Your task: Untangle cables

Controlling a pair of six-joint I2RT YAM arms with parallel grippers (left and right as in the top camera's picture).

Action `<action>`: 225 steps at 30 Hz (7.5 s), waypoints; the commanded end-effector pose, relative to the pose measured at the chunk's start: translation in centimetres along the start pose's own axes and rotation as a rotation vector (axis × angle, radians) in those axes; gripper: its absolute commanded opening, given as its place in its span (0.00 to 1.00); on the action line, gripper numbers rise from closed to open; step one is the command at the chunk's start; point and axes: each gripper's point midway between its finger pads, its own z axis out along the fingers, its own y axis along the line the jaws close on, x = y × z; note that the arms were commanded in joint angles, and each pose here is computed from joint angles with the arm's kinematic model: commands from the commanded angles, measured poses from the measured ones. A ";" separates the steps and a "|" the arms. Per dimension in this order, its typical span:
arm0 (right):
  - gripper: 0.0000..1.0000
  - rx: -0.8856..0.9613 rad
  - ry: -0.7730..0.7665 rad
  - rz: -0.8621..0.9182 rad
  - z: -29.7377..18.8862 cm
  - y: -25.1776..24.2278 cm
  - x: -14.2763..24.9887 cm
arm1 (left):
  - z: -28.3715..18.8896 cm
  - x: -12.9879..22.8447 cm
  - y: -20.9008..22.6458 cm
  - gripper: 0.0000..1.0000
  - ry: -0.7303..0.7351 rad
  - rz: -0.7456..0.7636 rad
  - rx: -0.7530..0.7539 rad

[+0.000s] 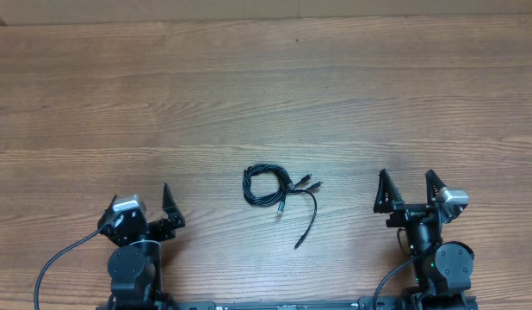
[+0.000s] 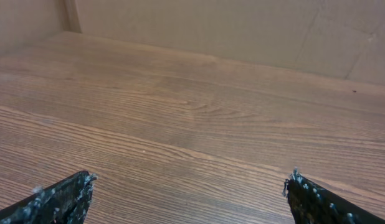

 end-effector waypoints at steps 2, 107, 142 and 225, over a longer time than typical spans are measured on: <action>1.00 0.009 0.002 0.002 0.1 -0.2 0.3 | 0.0 -0.1 0.0 1.00 -0.009 0.015 0.003; 1.00 -0.062 -0.239 0.003 -2.1 2.7 -9.7 | -0.5 -13.4 -5.8 0.99 -0.267 0.078 0.247; 1.00 -0.103 -0.201 -0.010 -2.9 3.9 -10.9 | 11.0 -29.2 -15.8 1.00 0.115 0.266 0.439; 1.00 0.151 0.728 -0.171 9.0 4.2 -14.0 | 18.8 -10.1 -28.7 1.00 0.548 0.323 0.794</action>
